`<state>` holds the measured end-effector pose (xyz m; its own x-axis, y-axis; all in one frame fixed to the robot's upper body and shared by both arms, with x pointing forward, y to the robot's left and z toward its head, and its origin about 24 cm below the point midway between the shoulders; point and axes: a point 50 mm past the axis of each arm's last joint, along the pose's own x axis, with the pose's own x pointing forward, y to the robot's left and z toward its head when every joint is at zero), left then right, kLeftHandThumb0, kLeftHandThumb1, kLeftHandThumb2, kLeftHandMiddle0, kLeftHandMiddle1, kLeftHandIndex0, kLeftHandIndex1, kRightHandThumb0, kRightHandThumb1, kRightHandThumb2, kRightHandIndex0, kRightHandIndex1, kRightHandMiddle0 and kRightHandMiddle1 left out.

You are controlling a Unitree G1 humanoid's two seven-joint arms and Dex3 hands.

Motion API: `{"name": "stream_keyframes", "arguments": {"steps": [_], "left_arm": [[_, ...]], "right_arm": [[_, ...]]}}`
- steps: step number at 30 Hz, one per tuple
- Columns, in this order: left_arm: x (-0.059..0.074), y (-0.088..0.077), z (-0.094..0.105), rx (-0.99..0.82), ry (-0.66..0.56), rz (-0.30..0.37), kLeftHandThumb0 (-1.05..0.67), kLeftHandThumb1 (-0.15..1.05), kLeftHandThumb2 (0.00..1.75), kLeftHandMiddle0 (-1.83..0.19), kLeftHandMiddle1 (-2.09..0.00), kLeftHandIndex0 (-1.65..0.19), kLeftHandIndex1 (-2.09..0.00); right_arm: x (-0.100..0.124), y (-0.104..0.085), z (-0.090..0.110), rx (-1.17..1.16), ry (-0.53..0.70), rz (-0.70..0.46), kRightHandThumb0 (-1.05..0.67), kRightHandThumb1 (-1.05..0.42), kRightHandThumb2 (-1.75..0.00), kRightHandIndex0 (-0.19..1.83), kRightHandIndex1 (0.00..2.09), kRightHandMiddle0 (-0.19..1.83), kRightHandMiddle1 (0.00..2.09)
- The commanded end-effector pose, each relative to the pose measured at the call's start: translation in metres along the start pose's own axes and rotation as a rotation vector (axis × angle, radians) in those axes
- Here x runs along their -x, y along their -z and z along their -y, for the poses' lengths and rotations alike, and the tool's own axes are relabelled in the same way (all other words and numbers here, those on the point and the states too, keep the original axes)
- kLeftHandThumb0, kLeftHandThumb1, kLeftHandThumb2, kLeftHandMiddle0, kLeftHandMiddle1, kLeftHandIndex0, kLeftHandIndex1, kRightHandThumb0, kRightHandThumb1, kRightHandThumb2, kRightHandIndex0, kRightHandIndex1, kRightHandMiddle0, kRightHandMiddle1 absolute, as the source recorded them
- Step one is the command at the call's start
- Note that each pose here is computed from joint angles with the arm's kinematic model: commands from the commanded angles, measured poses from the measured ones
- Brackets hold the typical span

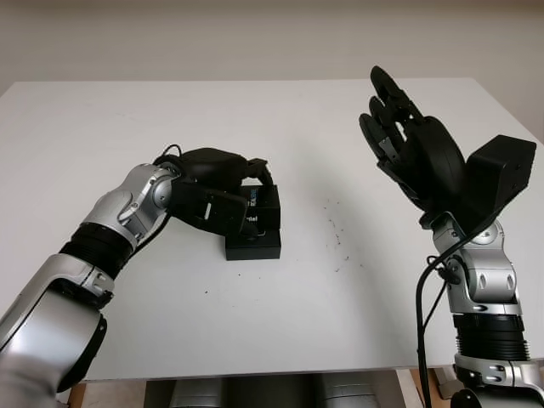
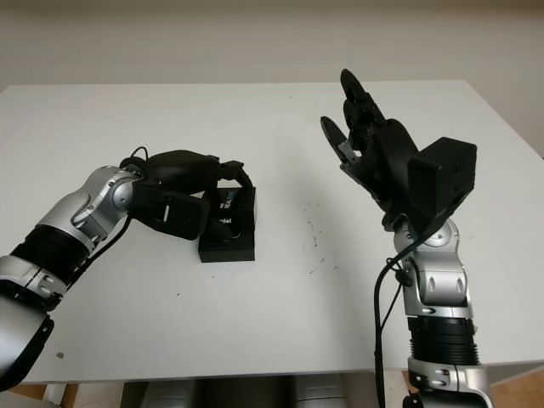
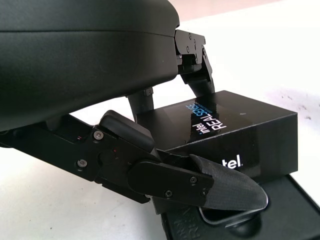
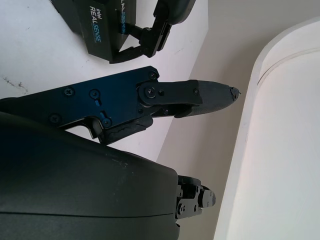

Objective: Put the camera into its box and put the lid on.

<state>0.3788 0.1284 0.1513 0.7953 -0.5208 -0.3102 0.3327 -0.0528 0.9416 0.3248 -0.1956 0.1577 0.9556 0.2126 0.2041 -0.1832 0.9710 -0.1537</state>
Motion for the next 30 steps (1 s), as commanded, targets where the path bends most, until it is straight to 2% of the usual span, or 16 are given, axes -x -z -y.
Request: {"name": "stream_keyframes", "arguments": {"steps": [1,5,12,15,17,20,26,30], "left_arm": [[0.003,-0.004,-0.007,0.008,-0.026,0.015,-0.37,1.05,0.35,-0.12,-1.94,-0.03,-1.56],[0.005,-0.007,-0.008,0.009,-0.021,0.022,-0.37,1.05,0.33,-0.13,-1.80,-0.09,-1.40],[0.009,-0.009,-0.008,0.023,-0.013,0.028,-0.37,1.05,0.31,-0.15,-1.83,-0.10,-1.40],[0.011,-0.010,-0.007,0.021,-0.003,0.027,-0.37,1.05,0.32,-0.12,-1.89,-0.08,-1.46],[0.013,-0.011,-0.005,0.022,-0.007,0.035,-0.36,1.05,0.31,-0.17,-2.04,-0.06,-1.71],[0.015,-0.011,-0.002,0.022,-0.015,0.046,-0.36,1.05,0.29,-0.25,-2.09,-0.04,-1.93],[0.017,-0.013,0.003,0.018,-0.029,0.041,-0.35,1.05,0.25,-0.23,-2.09,-0.06,-1.97],[0.018,-0.016,0.008,-0.003,-0.063,0.013,-0.32,1.05,0.24,-0.61,-2.09,-0.19,-2.09]], "right_arm": [[0.001,-0.002,0.002,0.004,0.005,0.009,-0.61,-1.05,-0.32,-0.10,0.05,0.01,0.06],[0.000,-0.004,0.002,0.027,0.008,0.006,-0.62,-1.05,-0.32,-0.09,0.06,0.02,0.06],[0.000,-0.005,0.001,0.037,0.017,-0.001,-0.58,-1.05,-0.32,-0.08,0.06,0.03,0.07],[0.000,-0.005,0.001,0.047,0.012,0.003,-0.58,-1.05,-0.32,-0.09,0.06,0.03,0.07],[0.000,-0.006,0.001,0.051,0.015,0.002,-0.57,-1.05,-0.32,-0.08,0.06,0.03,0.06],[0.000,-0.005,0.001,0.062,0.018,0.002,-0.57,-1.05,-0.32,-0.07,0.06,0.03,0.06],[-0.001,-0.004,0.001,0.034,0.010,0.005,-0.57,-1.05,-0.31,-0.08,0.06,0.01,0.06],[0.000,-0.004,0.001,0.025,0.006,0.006,-0.57,-1.05,-0.31,-0.09,0.05,0.01,0.05]]}}
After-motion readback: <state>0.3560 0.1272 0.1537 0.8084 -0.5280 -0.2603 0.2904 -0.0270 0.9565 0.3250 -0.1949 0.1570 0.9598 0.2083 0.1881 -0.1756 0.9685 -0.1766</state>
